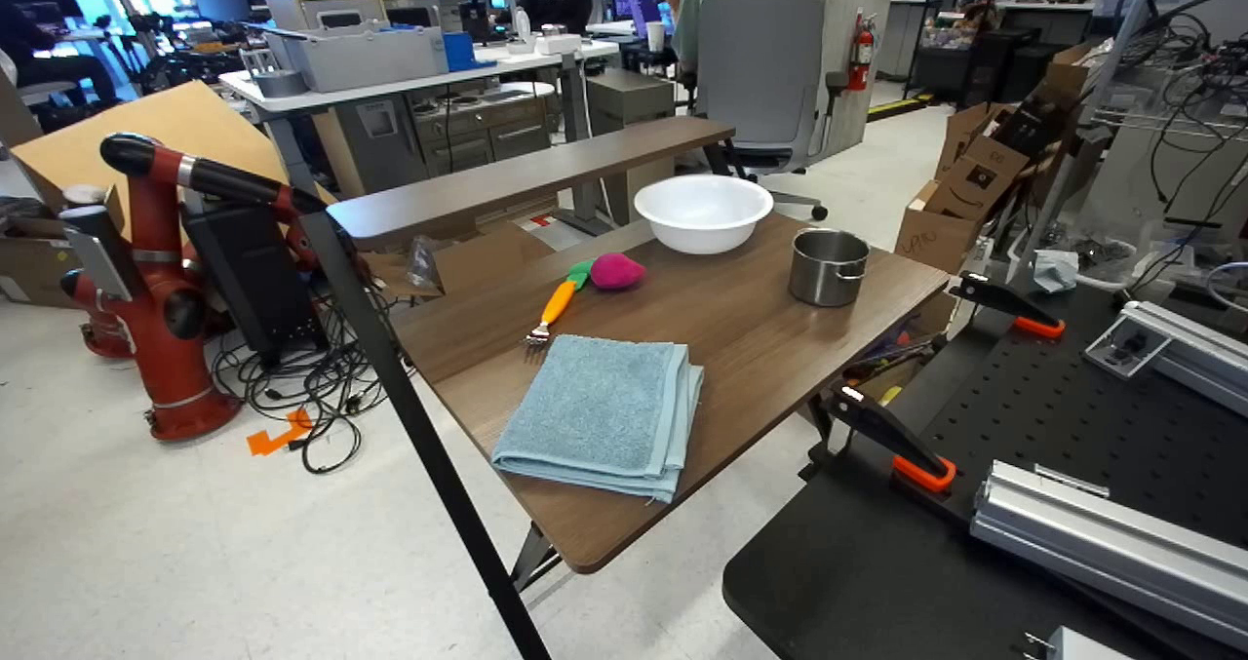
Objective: Slide the cup to the left on the desk
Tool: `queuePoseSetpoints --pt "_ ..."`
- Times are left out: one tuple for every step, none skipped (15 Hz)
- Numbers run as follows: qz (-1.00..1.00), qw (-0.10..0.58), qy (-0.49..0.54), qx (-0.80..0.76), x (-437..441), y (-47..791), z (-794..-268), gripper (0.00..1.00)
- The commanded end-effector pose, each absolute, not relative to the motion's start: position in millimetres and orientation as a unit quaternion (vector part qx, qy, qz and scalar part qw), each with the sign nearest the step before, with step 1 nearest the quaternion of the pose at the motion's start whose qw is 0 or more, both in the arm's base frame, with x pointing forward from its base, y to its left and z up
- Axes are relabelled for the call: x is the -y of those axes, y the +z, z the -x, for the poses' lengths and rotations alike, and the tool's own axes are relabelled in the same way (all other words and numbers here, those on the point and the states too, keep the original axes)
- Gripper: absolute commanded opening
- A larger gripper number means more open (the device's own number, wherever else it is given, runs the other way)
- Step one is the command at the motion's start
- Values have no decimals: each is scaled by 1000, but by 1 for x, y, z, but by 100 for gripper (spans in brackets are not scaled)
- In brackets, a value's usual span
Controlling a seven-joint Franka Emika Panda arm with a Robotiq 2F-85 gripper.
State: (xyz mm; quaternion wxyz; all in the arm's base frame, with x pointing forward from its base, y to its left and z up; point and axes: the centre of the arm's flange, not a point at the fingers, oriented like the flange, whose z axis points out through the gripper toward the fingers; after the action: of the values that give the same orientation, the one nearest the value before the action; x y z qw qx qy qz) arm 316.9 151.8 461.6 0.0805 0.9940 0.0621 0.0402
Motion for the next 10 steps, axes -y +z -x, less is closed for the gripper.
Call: queuePoseSetpoints --pt "-995 52 49 -75 -158 442 -339 100" --pt "-994 50 51 -78 -156 433 -347 100" --pt "-994 47 50 -80 -155 424 -353 100" --pt "-994 43 49 -83 -154 415 -360 100" --pt "-994 38 47 -87 -149 406 -366 100" --pt "-994 34 43 -91 -145 399 -371 100" --pt "-994 30 36 -95 -137 390 -377 100" --pt "-995 27 29 -96 -129 383 -383 100" --pt "-995 24 19 -94 -118 376 -389 100" --pt "-995 21 9 -95 -107 370 -394 100"
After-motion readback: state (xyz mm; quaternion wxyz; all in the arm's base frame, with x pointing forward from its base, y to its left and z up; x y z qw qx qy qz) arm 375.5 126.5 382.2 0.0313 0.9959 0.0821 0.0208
